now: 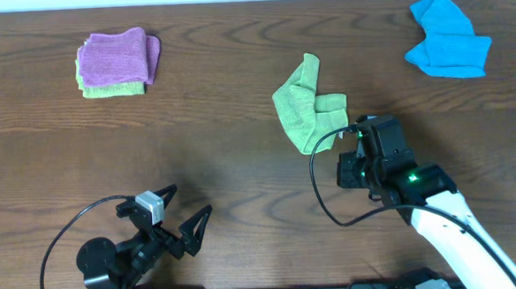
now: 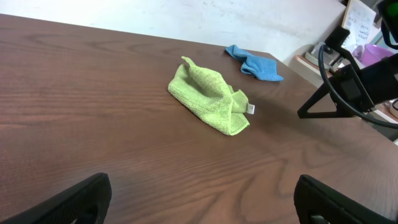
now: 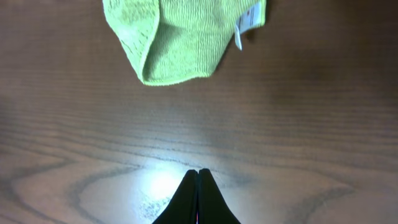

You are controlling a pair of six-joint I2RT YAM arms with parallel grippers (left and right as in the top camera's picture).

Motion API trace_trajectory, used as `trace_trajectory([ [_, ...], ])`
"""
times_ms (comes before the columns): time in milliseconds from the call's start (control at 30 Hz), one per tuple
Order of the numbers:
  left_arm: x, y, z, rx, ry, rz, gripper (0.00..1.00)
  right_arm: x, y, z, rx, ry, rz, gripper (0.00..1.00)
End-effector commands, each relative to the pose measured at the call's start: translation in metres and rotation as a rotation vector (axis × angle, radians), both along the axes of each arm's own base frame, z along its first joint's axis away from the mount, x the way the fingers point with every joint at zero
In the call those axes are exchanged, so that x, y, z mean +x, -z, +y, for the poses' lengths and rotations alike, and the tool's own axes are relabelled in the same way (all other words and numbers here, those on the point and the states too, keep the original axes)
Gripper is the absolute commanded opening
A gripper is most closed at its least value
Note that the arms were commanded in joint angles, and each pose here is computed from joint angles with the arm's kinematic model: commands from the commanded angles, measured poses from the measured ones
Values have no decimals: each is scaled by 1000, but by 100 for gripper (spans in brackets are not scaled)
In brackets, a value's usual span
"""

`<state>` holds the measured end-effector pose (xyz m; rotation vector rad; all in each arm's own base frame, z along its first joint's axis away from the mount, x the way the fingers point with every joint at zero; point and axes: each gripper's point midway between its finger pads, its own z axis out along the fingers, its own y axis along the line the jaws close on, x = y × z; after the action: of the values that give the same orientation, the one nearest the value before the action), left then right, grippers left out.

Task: Fold the cloth
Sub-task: 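Raise both grippers and move them forward toward the yellow-green cloth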

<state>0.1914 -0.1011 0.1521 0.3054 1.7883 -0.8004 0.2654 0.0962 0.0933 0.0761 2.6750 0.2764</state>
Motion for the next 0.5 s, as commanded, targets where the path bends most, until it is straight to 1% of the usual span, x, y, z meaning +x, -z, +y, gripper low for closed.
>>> trace_trajectory([
  [0, -1, 5, -2, -10, 15, 17, 95, -1, -4, 0, -4, -13, 1, 1],
  [100, -5, 6, -6, -96, 26, 96, 95, 2, -11, 0, -13, -31, -10, 1],
  [300, -11, 4, -13, -227, 47, 212, 95, 3, -18, 1, -12, -36, -20, 1],
  [467, -5, 14, -4, -221, -30, 250, 95, 3, -20, 1, -9, -36, -29, 1],
])
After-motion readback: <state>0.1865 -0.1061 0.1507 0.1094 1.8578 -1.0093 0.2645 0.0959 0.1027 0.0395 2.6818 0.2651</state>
